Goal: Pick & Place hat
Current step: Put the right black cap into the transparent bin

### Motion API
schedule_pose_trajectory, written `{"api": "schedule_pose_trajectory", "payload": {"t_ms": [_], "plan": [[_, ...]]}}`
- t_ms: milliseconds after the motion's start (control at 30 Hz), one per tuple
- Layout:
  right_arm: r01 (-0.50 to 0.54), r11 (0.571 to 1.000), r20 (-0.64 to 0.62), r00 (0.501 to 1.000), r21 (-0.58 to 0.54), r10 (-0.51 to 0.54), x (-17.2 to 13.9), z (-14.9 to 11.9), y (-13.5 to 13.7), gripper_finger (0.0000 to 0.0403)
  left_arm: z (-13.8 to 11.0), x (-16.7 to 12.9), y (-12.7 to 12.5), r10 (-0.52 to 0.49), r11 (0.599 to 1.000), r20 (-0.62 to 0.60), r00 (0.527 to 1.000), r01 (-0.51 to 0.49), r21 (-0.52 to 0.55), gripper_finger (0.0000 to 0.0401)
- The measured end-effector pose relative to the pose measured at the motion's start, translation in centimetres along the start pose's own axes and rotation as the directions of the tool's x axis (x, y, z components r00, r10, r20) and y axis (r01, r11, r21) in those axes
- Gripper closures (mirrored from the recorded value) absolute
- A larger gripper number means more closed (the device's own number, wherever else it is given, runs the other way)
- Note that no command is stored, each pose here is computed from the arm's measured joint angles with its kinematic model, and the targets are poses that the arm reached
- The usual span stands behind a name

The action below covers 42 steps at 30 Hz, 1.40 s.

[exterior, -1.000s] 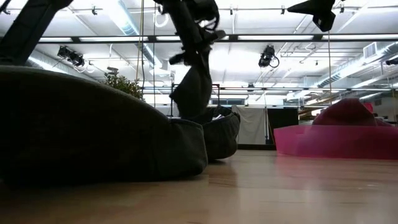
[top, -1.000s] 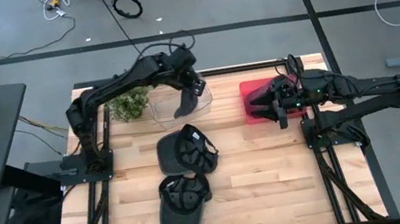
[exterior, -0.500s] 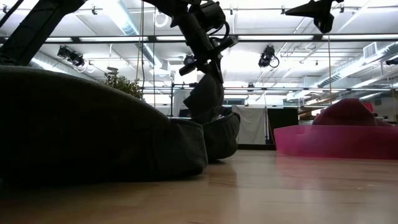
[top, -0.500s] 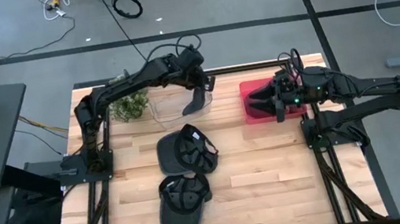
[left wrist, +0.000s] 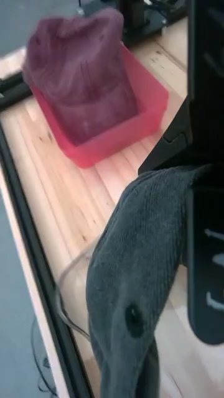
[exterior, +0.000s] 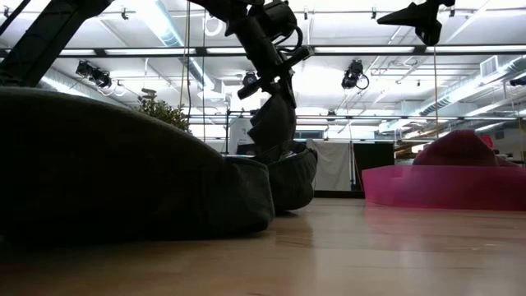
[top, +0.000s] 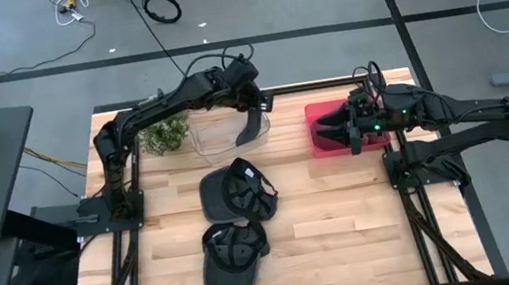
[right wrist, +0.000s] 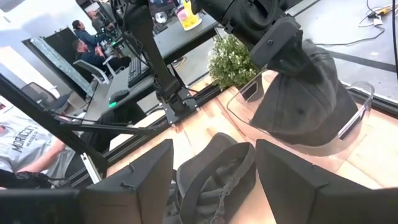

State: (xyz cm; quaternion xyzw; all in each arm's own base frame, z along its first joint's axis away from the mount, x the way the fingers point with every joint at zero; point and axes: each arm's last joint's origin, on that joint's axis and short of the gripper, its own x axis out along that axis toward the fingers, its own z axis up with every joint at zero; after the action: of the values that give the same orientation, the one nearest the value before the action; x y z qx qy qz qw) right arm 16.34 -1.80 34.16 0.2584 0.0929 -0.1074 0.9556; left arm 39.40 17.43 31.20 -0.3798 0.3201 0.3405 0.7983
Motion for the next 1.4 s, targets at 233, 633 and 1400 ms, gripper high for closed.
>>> {"api": "schedule_pose_trajectory", "payload": {"t_ms": [233,633,1400], "plan": [[0.006,1.000,-0.009,1.000,-0.002,-0.006,0.0,-0.1,-0.1,0.0174,-0.7,0.1,1.5,0.104,0.993,-0.120,0.987,-0.109,-0.041,0.0387],[0.006,1.000,-0.008,1.000,-0.009,-0.006,0.0,-0.1,-0.1,0.0174,0.2,-0.1,4.2,0.126,0.973,-0.236,0.964,-0.167,-0.158,0.0387],[0.006,1.000,-0.008,1.000,-0.013,-0.006,0.0,-0.1,0.0,0.0174,-1.6,-1.4,6.7,0.289,0.933,-0.478,0.830,-0.357,-0.055,0.0387]]}}
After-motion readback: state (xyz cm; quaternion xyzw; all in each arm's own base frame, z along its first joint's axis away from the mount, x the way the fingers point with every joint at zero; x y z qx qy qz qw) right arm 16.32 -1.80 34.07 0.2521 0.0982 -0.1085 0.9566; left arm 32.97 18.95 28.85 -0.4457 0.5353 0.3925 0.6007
